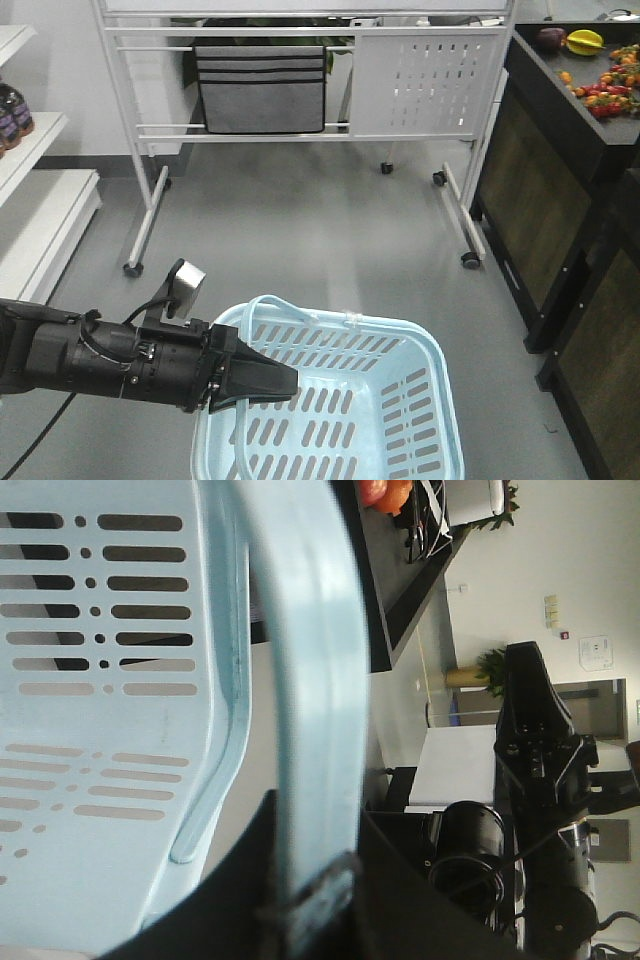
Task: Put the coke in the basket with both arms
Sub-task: 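Hold the basket in the left gripper while the base turns away, then drive the base toward the shelf with the Coca-Cola bottle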
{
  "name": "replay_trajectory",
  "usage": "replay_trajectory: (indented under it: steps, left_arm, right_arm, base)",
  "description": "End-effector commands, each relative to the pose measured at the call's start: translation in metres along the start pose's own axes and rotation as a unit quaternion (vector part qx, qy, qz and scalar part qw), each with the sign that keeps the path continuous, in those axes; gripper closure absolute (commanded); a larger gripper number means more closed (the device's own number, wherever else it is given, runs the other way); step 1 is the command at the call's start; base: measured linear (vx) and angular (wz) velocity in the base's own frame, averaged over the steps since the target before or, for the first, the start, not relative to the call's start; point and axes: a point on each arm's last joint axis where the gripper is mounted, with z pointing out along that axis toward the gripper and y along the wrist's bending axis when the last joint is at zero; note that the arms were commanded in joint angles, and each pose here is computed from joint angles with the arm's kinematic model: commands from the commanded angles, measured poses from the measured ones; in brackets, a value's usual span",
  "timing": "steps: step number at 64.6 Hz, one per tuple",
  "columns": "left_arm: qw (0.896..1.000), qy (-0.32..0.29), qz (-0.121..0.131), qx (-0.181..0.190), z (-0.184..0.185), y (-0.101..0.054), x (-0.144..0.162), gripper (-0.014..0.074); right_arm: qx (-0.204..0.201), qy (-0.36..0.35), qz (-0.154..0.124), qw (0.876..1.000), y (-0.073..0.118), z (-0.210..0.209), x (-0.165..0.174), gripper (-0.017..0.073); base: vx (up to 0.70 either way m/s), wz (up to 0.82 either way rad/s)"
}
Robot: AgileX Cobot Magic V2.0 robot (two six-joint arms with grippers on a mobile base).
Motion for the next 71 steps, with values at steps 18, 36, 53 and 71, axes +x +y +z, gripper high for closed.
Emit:
replay_trajectory:
  steps: [18,36,53,71]
  left_arm:
    - [0.998,-0.014,0.019,0.059,-0.0047,-0.0245,-0.0033,0.0601]
    - [0.998,-0.014,0.019,0.059,-0.0047,-0.0245,-0.0033,0.0601]
    - [0.998,-0.014,0.019,0.059,-0.0047,-0.0245,-0.0033,0.0601]
    - [0.998,-0.014,0.019,0.059,-0.0047,-0.0245,-0.0033,0.0601]
  right_arm:
    - [0.0,-0.041,-0.003,0.999,0.0002,-0.0007,-0.0042,0.0569]
    - [0.0,-0.041,-0.003,0.999,0.0002,-0.0007,-0.0042,0.0569]
    - [0.0,-0.041,-0.003,0.999,0.0002,-0.0007,-0.0042,0.0569]
    - [0.0,-0.041,-0.003,0.999,0.0002,-0.0007,-0.0042,0.0569]
  base:
    - [0.13,-0.11]
    - [0.19,0.01]
    - [0.21,-0.02]
    - [0.2,-0.06]
